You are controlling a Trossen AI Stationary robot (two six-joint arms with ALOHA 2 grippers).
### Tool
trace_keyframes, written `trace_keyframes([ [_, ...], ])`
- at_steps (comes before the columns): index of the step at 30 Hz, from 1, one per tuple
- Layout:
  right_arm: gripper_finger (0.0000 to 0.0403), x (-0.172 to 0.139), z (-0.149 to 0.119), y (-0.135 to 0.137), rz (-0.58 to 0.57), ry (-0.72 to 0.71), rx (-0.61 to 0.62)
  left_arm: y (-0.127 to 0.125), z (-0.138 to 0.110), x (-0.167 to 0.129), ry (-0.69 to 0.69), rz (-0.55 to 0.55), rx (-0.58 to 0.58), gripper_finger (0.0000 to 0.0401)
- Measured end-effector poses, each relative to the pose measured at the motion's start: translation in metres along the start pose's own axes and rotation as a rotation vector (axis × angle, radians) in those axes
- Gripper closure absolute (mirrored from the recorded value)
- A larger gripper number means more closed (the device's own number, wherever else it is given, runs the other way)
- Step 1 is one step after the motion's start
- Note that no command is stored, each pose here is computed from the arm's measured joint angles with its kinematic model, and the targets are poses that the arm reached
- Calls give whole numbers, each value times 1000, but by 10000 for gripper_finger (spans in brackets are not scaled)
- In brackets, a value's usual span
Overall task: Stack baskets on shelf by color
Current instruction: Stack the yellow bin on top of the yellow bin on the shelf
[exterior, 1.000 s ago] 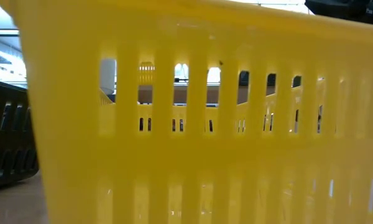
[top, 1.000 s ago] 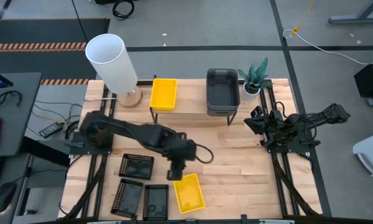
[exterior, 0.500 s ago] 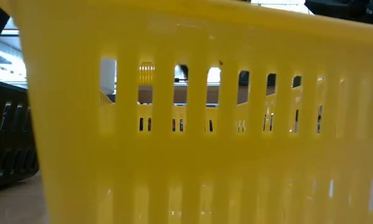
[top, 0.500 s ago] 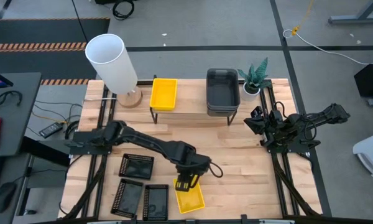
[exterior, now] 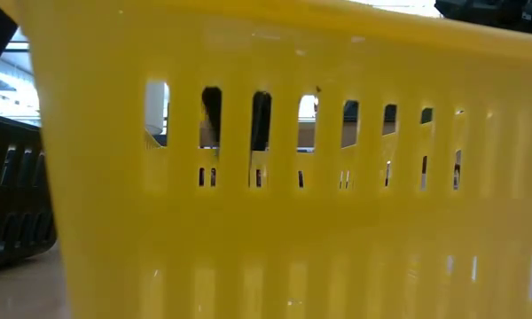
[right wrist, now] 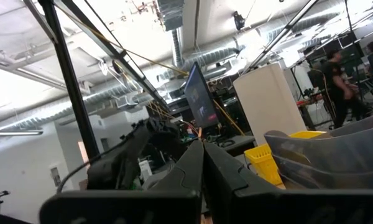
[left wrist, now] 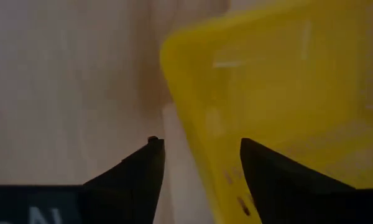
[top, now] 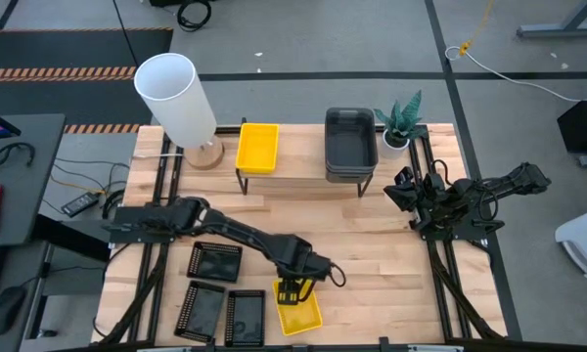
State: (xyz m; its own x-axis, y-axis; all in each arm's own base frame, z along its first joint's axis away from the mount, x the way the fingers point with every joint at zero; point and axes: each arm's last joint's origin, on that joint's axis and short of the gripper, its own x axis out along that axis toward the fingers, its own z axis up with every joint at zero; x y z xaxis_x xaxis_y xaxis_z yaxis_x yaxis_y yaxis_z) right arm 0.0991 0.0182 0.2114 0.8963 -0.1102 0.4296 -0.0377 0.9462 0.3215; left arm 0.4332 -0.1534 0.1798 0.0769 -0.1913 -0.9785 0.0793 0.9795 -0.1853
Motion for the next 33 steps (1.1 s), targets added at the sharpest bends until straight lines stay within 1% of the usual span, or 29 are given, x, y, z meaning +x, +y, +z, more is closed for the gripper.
trace_keyframes([
  [4,386,0,0,0,0,-1,0,-1,-1,12,17,56,-16,208],
  [9,386,0,0,0,0,0,-1,-3,-2,13,15,80,-11,250],
  [13,386,0,0,0,0,0,0,-2,-3,13,28,86,-21,303],
  [17,386,0,0,0,0,0,0,6,-3,3,39,69,-19,379],
  [18,386,0,0,0,0,0,0,8,-4,-4,35,64,-8,389],
  [21,386,0,0,0,0,0,-1,18,-7,-33,10,56,29,391],
  [25,386,0,0,0,0,0,0,43,-17,-85,-40,16,62,396],
  [29,386,0,0,0,0,1,-1,70,-36,-143,-125,-81,86,396],
  [31,386,0,0,0,0,0,0,84,-48,-173,-191,-86,94,396],
  [33,386,0,0,0,0,-1,0,100,-61,-199,-267,-63,98,396],
])
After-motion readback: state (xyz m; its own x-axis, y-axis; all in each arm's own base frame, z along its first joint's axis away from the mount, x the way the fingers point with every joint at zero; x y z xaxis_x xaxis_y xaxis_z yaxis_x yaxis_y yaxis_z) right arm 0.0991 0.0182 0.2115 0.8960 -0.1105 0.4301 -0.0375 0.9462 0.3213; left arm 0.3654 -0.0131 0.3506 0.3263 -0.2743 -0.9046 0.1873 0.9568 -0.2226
